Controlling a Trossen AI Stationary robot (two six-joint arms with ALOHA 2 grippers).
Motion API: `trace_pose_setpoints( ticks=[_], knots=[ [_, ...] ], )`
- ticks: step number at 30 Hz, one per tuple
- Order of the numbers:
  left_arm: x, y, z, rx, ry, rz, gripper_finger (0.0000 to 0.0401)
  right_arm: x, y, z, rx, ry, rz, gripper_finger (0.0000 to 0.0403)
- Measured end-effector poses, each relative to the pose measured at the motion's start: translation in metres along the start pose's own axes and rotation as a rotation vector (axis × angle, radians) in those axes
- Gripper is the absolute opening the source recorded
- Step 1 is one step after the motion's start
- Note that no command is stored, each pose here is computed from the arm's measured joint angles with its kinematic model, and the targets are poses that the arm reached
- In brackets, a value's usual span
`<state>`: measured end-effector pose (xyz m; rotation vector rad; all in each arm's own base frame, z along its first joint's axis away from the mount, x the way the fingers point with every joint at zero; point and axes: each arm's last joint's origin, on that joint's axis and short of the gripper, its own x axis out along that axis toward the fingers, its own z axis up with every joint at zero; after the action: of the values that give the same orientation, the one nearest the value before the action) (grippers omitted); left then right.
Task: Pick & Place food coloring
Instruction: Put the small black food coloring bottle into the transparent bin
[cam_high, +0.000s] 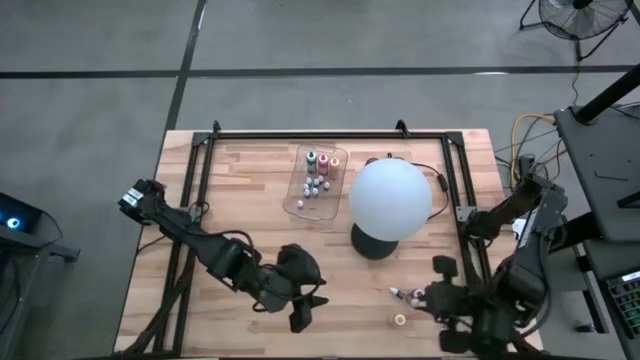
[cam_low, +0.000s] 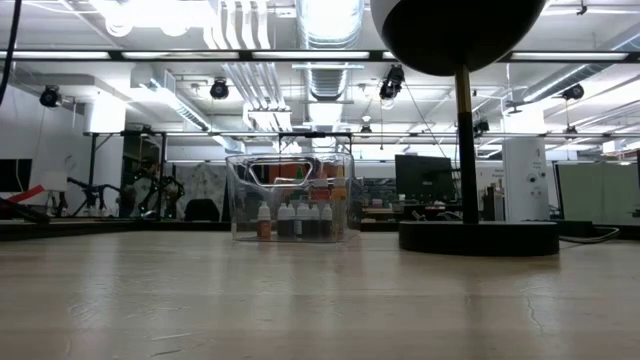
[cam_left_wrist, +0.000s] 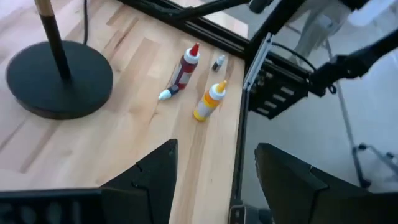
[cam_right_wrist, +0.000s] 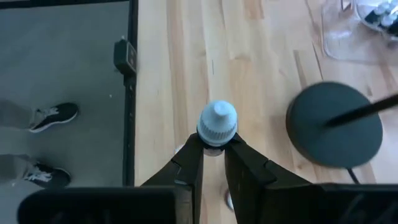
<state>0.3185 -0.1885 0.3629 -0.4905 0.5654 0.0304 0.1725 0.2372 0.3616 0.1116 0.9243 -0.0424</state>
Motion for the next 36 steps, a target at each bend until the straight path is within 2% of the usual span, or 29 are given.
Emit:
trace_pose_setpoints(
  ticks=[9,19,27,36],
  knots=[
    [-0.027,-0.010,0.019,0.180,0.095,-0.056,0.0186,0.032,0.019,0.060,0.037,-0.008,0.018,0.0047],
    [-0.034,-0.008,0.018,0.334,0.182,-0.082,0.0186,0.069,0.031,0.124,0.110,-0.060,0.072,0.0047],
    [-0.034,-0.009,0.017,0.391,0.202,-0.124,0.0186,0.104,0.033,0.151,0.110,-0.048,0.120,0.0047],
    [-0.034,-0.012,0.018,0.427,0.209,-0.180,0.0186,0.114,0.021,0.160,0.122,-0.044,0.103,0.0047]
  ],
)
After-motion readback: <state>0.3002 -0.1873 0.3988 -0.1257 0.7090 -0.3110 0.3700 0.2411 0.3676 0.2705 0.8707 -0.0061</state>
